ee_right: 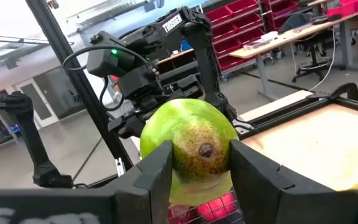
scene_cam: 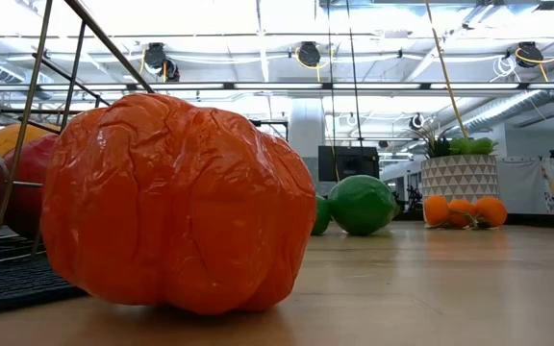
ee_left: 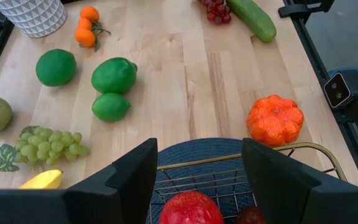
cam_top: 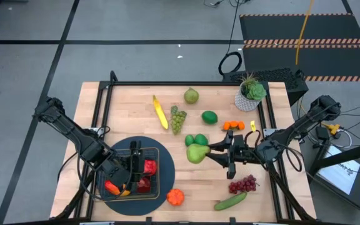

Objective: Build produce basket
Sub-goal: Put the bottom pear into the gold wire basket

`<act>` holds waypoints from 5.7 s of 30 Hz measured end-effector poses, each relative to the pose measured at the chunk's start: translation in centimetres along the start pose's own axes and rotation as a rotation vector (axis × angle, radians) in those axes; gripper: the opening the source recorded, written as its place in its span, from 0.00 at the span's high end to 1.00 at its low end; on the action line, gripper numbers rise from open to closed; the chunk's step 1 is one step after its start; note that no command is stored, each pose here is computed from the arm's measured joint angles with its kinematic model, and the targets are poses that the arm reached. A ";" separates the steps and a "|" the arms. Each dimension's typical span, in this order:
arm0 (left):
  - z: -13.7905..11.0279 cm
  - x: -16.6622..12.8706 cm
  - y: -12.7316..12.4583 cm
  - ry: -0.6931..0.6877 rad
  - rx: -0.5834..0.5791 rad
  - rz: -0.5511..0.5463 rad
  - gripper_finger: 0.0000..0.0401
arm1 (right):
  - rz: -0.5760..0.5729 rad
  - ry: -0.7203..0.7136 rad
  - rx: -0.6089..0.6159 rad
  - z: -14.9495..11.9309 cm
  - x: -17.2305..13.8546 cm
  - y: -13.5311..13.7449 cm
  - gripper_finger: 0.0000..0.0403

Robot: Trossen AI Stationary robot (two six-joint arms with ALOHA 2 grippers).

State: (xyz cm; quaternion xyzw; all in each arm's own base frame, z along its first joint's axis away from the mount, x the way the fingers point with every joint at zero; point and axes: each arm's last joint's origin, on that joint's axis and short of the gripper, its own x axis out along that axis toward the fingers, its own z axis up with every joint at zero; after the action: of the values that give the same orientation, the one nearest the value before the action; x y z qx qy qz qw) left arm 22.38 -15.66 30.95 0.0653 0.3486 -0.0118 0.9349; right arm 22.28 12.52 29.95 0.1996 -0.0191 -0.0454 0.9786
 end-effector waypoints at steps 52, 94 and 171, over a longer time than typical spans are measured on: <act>2.9 0.2 0.3 -0.244 -0.040 -0.034 0.42 | -0.064 0.105 -0.549 -2.9 2.2 -1.1 0.65; 2.5 14.5 3.2 -0.150 0.021 0.275 0.22 | 0.018 0.232 -0.806 -7.2 6.9 -4.1 0.65; -14.3 -3.5 -3.3 0.331 -0.184 0.255 0.17 | 0.067 -0.013 -0.656 -0.4 3.3 -2.1 0.34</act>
State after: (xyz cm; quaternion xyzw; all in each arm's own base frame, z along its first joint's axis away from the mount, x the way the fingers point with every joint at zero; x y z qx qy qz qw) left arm 10.21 -17.17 22.18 0.0242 0.4860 0.1494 0.8608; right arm 25.38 10.44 28.82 -0.1271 -0.0164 -0.0184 0.9916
